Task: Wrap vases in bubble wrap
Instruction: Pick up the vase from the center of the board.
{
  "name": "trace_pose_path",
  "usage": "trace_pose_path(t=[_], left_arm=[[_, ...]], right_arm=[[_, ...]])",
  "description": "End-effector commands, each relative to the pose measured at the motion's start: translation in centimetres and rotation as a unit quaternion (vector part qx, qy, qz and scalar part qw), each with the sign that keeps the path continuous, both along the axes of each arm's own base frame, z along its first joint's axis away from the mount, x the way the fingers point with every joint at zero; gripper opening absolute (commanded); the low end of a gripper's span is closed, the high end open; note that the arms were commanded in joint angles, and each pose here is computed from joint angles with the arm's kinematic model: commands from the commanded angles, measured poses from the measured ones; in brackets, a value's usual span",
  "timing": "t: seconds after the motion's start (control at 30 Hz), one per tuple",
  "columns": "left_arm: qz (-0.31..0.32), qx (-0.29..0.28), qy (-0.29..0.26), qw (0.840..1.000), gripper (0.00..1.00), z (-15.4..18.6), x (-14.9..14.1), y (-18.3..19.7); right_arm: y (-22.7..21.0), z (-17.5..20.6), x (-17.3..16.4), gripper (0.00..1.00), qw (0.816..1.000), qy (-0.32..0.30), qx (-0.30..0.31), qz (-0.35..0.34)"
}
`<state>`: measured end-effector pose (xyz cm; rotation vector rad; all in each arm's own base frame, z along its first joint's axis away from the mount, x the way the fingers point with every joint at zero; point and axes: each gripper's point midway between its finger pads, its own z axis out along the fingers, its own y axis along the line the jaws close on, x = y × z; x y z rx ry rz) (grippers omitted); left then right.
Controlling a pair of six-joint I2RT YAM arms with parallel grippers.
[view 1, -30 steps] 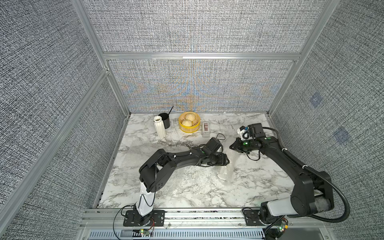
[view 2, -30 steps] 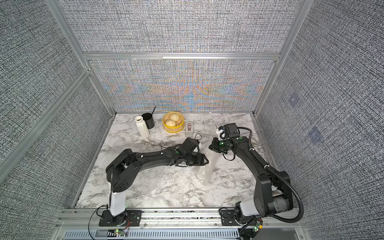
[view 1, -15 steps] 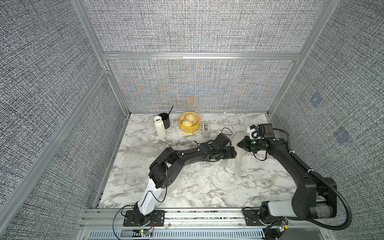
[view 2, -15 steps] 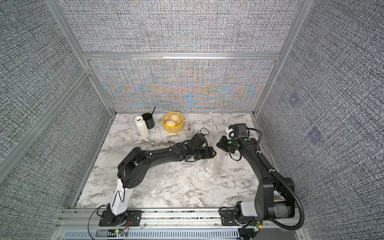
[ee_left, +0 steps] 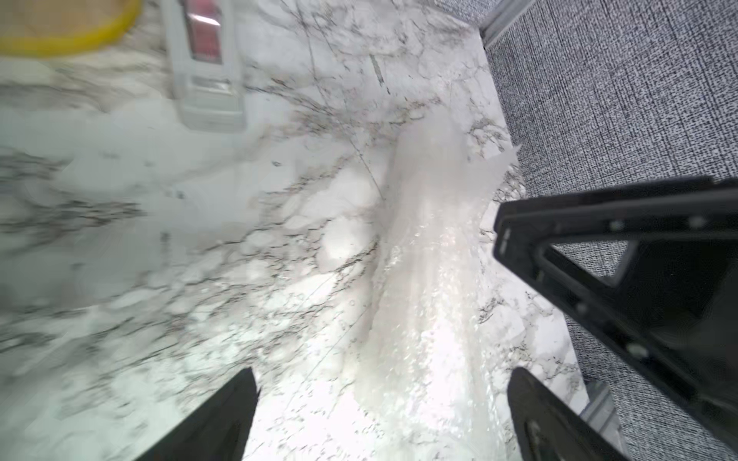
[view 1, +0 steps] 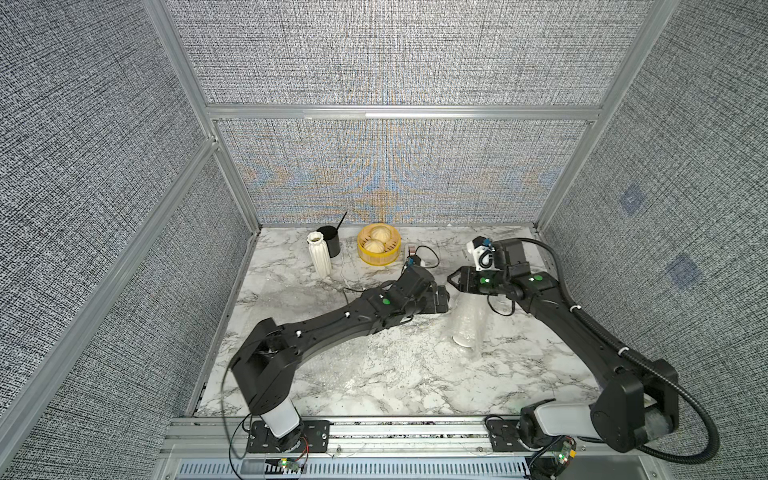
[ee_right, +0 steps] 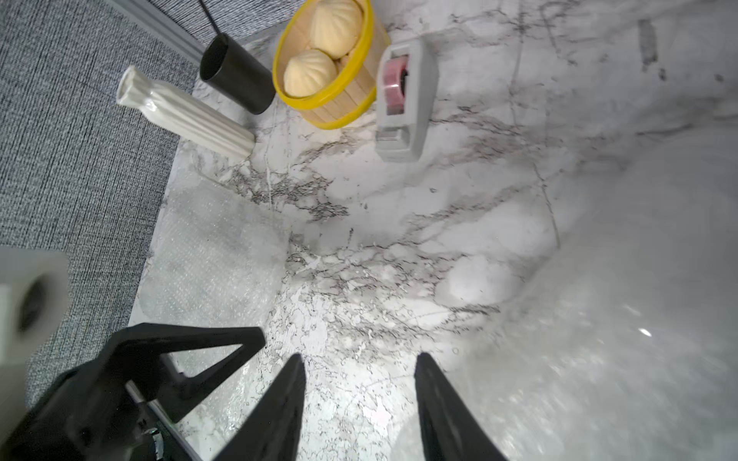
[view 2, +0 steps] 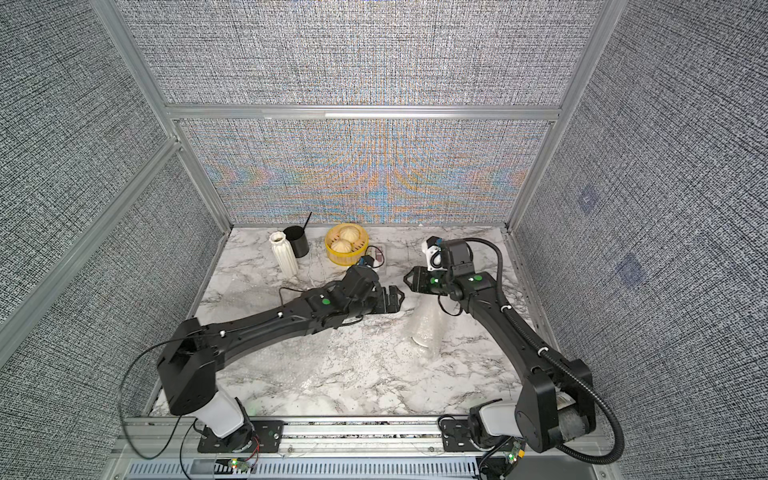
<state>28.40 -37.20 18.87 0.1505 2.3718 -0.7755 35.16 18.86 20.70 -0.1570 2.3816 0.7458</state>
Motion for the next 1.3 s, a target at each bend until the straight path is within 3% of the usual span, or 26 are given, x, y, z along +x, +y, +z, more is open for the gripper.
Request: trace_pose_path(t=[0.0,0.37,0.43,0.63,0.87,1.03,1.27], left_arm=[[0.051,0.066,-0.053,0.995,0.98,1.1,0.5,5.5],[0.173,0.156,-0.084,0.969,0.98,3.6,1.3,19.8],[0.213,0.193,-0.086,0.954,0.98,3.7,2.5,22.8],[0.287,0.230,-0.065,0.928,0.95,2.2,7.5,27.6],[0.326,0.260,-0.076,0.906,0.94,0.2,14.0,29.6],[0.330,0.270,-0.086,0.901,0.94,-1.2,18.1,29.8],[0.344,0.254,-0.072,0.901,0.92,-4.3,21.3,30.7]], right_arm=[[3.0,1.4,1.6,0.52,0.998,-0.063,-0.011,0.027],[16.8,0.4,2.4,0.61,0.977,-0.137,0.009,0.165],[18.5,0.1,2.2,0.62,0.972,-0.147,0.021,0.180],[21.0,-1.0,1.5,0.66,0.963,-0.159,0.051,0.212],[21.1,-1.3,1.5,0.67,0.962,-0.163,0.054,0.214],[20.9,-0.9,1.9,0.68,0.960,-0.175,0.056,0.211],[20.1,0.0,2.6,0.69,0.961,-0.180,0.056,0.203]])
